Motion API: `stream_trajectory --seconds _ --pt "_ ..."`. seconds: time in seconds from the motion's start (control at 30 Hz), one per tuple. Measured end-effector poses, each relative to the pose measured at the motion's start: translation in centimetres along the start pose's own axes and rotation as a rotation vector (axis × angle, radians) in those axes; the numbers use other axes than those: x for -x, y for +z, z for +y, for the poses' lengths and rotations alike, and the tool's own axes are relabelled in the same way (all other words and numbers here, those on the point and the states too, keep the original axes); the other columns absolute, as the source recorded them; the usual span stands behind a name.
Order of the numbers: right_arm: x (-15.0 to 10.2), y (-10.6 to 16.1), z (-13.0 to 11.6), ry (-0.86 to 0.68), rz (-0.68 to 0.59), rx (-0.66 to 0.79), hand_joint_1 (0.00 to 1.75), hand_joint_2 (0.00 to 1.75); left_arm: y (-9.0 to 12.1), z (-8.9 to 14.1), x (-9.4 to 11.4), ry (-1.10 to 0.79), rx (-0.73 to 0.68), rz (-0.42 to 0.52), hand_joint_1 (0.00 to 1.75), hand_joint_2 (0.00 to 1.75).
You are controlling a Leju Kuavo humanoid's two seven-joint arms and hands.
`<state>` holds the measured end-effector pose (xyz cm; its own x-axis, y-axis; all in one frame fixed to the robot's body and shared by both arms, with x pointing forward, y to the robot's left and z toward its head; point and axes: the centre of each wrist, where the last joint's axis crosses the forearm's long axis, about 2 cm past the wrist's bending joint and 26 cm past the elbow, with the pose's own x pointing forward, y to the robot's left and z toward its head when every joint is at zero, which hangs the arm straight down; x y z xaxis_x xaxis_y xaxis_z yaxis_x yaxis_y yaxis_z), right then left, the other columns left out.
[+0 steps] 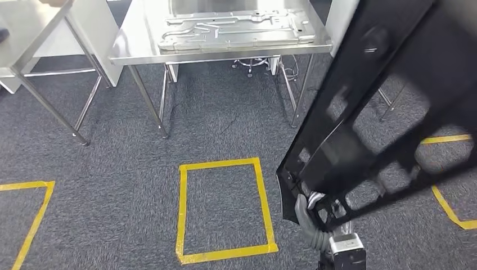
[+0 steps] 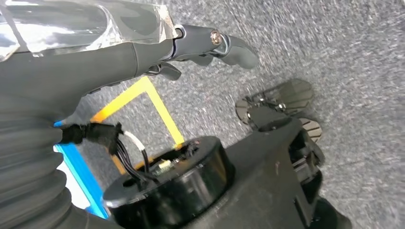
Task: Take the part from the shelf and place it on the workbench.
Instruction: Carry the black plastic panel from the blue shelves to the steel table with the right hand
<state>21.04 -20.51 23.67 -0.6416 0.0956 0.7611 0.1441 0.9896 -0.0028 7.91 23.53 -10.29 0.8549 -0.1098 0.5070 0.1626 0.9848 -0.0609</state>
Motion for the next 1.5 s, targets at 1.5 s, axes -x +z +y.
stream_trajectory --seconds 1.5 --pt "0.7 -0.7 -1.1 0.062 0.116 -0.134 1.75 1.75 0.1 0.4 0.2 0.030 -0.023 0.002 0.00 1.75"
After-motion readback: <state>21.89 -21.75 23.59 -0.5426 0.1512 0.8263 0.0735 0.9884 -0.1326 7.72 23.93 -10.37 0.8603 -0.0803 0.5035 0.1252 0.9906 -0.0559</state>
